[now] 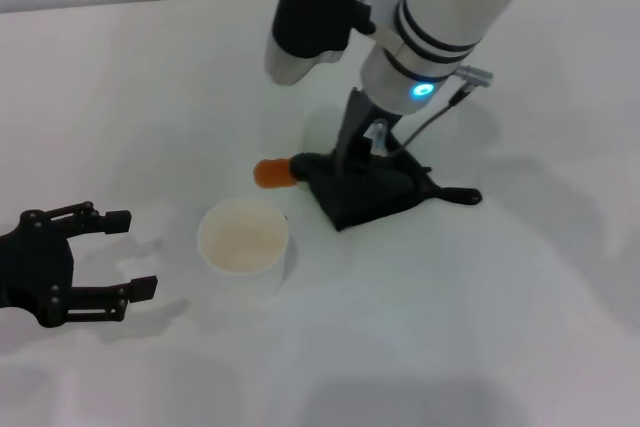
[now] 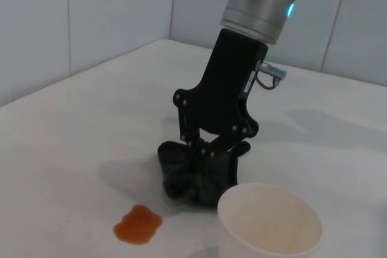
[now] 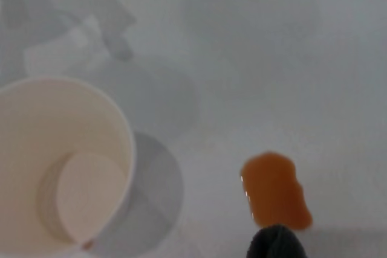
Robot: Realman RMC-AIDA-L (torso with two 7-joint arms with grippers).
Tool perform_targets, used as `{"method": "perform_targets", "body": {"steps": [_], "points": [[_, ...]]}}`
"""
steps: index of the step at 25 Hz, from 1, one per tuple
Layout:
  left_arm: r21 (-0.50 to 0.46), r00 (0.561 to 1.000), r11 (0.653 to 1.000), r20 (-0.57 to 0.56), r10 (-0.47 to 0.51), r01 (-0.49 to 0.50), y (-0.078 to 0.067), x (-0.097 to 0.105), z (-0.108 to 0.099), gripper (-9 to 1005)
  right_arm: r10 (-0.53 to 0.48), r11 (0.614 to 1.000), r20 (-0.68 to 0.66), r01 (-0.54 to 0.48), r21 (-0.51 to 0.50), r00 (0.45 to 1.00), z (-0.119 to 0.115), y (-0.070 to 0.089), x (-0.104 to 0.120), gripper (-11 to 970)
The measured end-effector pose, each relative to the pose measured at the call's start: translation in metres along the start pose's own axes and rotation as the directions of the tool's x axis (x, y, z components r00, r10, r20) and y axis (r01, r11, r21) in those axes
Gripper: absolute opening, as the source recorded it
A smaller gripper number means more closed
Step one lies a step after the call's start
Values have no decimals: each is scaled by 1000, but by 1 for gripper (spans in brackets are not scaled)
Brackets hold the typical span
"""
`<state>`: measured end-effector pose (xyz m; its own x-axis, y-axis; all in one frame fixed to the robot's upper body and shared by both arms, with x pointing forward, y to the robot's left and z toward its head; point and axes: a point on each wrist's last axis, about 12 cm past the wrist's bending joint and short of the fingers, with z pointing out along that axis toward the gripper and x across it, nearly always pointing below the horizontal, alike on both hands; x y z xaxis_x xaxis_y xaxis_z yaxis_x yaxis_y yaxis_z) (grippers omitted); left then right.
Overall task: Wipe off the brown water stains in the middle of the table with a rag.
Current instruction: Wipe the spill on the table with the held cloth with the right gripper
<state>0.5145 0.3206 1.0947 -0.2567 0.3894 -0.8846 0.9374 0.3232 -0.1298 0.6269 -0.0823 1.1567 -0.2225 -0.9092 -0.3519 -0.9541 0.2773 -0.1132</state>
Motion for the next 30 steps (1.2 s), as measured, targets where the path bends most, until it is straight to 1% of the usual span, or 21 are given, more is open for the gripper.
{"method": "perform_targets", "body": {"steps": [4, 8, 14, 21, 25, 30], "points": [[-9, 1000, 1000, 3, -2, 2, -1, 1, -2, 874, -23, 1000, 44, 22, 14, 999, 3, 3, -12, 14], [-17, 1000, 1000, 5, -1, 1, -1, 2, -3, 874, -33, 999, 69, 31, 35, 997, 8, 3, -17, 14], [-50, 999, 999, 33, 3, -1, -1, 5, -10, 874, -22, 998, 113, 15, 67, 993, 14, 1, -20, 15], [-44, 1000, 999, 30, 2, 0, -2, 5, -9, 874, -18, 995, 139, 4, 97, 990, 25, 0, -20, 15], [-41, 999, 999, 32, 1, 0, -2, 5, -8, 874, -27, 996, 141, 14, 89, 990, 32, 6, -19, 15], [-38, 999, 999, 32, 3, -1, -2, 5, -8, 874, -34, 998, 150, 27, 53, 988, 38, 18, -20, 15]]}}
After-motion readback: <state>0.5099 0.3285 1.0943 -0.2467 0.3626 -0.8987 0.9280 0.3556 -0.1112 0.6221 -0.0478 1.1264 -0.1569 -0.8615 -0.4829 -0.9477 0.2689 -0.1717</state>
